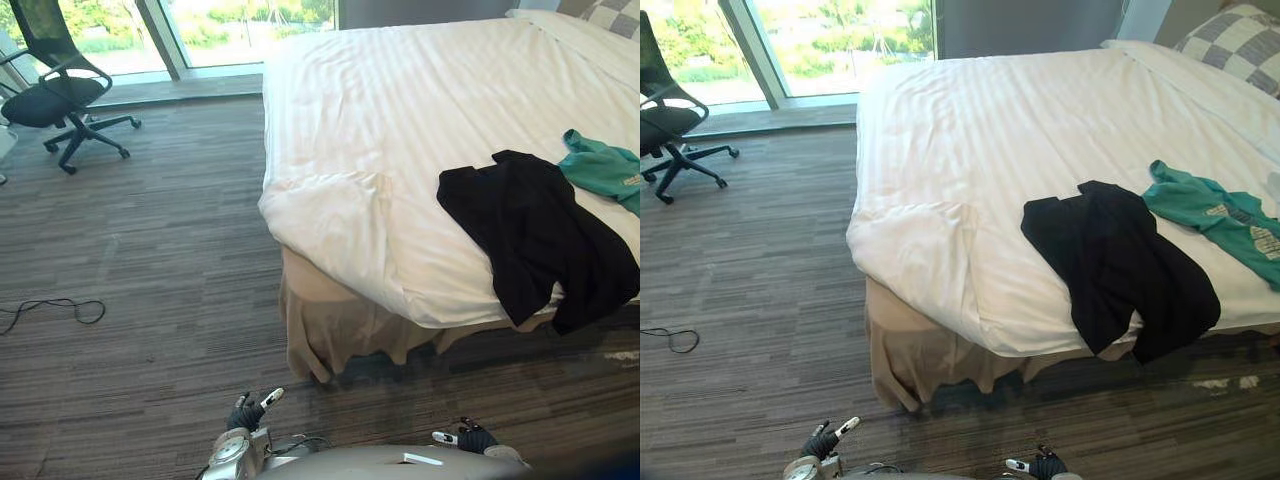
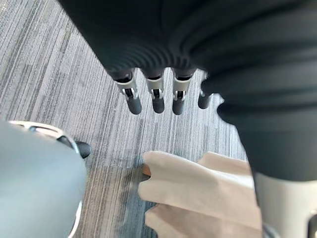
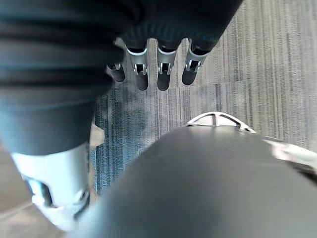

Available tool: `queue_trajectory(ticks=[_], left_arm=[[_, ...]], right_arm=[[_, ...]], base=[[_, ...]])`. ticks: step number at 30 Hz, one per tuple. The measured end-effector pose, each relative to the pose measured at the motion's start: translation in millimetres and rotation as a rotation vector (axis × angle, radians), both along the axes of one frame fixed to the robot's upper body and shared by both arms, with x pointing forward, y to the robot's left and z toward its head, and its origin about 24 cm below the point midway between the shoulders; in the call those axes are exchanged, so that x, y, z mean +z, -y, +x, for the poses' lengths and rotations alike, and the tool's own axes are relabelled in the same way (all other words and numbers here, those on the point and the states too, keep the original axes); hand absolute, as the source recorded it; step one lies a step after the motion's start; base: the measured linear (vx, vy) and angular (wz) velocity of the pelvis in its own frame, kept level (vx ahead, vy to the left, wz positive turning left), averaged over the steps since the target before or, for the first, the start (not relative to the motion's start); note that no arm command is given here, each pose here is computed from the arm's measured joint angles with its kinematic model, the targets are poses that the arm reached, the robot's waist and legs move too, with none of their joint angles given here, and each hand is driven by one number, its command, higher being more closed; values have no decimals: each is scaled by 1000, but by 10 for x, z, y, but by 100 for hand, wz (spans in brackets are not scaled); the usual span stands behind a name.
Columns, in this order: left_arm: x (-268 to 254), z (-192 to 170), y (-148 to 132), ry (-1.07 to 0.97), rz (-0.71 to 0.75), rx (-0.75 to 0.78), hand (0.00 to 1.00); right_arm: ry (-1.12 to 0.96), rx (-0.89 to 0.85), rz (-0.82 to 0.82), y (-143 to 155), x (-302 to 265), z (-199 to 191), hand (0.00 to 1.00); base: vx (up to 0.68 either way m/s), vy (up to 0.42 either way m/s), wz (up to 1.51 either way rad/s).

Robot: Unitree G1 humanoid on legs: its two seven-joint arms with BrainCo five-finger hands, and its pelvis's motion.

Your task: Tidy the bed and pick cloth on bed and put in laundry

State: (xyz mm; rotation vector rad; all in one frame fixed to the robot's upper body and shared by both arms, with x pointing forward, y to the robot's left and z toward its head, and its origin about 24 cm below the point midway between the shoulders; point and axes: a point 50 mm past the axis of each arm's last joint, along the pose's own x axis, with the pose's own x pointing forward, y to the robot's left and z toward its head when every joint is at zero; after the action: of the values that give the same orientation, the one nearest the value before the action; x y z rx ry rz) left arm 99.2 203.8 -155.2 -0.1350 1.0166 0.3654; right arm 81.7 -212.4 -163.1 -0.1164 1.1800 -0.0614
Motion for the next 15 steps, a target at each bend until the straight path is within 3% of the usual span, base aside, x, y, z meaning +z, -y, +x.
queue_trajectory(ticks=[3,9,15], left_arm=[[-14,20,65,-22,-11,-42,0],[14,116,-115,-64,46,-66,0],[-45,19,67,-89,1,15,0]], right_arm=[[7,-60,17,6,4,24,0],[24,-143,88,-188,-25,18,0],[1,-254,85,-4,-24,-77,0]], base=[[-20,44,39],[-41,-131,69],[-64,-77,6]])
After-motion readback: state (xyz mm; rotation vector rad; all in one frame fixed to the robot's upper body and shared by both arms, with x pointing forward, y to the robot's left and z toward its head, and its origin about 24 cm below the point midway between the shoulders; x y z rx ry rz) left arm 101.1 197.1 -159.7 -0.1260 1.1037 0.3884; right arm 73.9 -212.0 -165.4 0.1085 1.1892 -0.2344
